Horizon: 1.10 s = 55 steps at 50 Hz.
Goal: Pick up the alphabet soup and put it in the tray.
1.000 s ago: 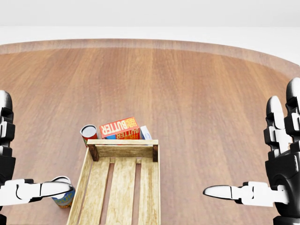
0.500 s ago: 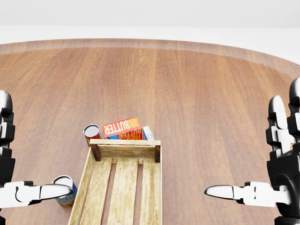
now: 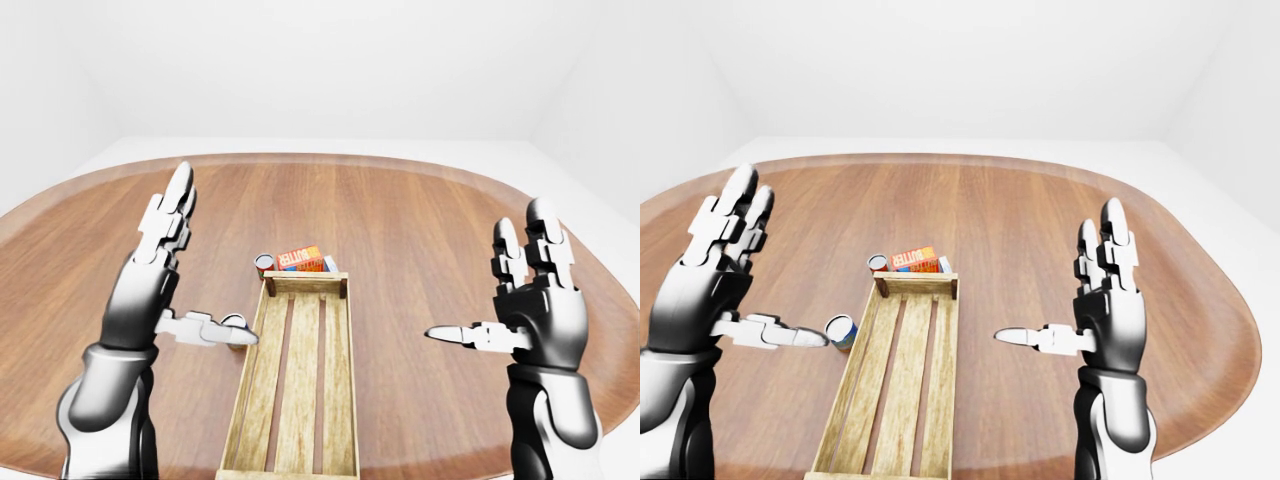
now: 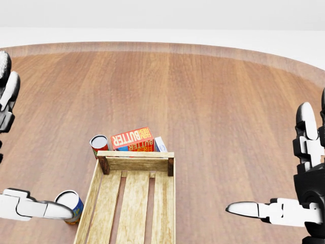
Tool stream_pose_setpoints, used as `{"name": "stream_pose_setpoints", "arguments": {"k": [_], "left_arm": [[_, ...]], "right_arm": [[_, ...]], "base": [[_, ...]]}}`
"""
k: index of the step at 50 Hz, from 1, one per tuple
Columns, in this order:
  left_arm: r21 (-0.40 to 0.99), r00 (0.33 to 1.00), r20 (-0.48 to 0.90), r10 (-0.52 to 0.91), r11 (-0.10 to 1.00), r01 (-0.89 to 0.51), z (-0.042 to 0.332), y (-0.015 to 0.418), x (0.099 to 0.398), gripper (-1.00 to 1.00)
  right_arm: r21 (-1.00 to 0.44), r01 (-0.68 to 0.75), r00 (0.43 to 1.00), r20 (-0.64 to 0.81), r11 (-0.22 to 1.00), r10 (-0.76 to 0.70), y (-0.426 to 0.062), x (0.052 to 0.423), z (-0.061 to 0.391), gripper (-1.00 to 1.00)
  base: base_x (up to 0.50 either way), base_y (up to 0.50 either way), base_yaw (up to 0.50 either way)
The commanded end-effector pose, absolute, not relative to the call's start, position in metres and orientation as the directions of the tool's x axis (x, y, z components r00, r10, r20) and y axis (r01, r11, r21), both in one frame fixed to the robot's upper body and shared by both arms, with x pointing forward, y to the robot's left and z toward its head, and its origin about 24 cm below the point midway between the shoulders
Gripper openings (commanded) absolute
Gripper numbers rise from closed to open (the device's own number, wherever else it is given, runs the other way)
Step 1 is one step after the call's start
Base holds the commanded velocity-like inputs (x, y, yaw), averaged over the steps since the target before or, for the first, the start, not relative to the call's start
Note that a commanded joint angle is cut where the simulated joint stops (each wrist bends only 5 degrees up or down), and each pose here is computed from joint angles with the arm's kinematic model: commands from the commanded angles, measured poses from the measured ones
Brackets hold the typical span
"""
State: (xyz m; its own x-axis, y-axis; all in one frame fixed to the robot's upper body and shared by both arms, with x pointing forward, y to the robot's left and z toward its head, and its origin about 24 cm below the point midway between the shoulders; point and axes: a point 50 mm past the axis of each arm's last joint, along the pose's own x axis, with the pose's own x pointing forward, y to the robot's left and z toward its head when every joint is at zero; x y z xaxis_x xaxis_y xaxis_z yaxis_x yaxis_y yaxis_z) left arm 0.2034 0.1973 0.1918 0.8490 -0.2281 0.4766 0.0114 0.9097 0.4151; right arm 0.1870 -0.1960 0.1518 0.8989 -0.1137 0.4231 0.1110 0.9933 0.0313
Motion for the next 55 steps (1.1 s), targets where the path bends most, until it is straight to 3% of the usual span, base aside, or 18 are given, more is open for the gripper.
{"name": "stream_pose_setpoints", "arguments": {"k": [1, 10, 28, 41, 55], "left_arm": [[0.700, 0.941, 0.219, -0.258, 0.713, 0.033, 0.173, 0.208, 0.230, 1.00], [0.777, 0.985, 0.042, -0.166, 0.626, 0.072, 0.146, 0.220, 0.254, 1.00], [0.901, 0.977, -0.212, -0.028, 0.382, 0.207, 0.113, 0.233, 0.269, 1.00], [0.926, 0.948, -0.304, 0.091, 0.261, 0.272, 0.096, 0.247, 0.276, 1.00], [0.920, 0.930, -0.352, 0.105, 0.224, 0.323, 0.076, 0.246, 0.294, 1.00]], "right_arm": [[0.037, 0.108, 0.891, 0.439, 0.993, -0.113, -0.196, 0.184, 0.155, 1.00], [0.040, 0.101, 0.877, 0.468, 0.994, -0.108, -0.195, 0.180, 0.162, 1.00], [0.042, 0.104, 0.873, 0.475, 0.994, -0.111, -0.195, 0.179, 0.164, 1.00], [0.043, 0.110, 0.867, 0.484, 0.993, -0.117, -0.196, 0.176, 0.166, 1.00], [0.042, 0.110, 0.864, 0.489, 0.993, -0.117, -0.197, 0.176, 0.167, 1.00]], "base": [[0.00, 0.00, 0.00], [0.00, 0.00, 0.00], [0.00, 0.00, 0.00], [0.00, 0.00, 0.00], [0.00, 0.00, 0.00]]}}
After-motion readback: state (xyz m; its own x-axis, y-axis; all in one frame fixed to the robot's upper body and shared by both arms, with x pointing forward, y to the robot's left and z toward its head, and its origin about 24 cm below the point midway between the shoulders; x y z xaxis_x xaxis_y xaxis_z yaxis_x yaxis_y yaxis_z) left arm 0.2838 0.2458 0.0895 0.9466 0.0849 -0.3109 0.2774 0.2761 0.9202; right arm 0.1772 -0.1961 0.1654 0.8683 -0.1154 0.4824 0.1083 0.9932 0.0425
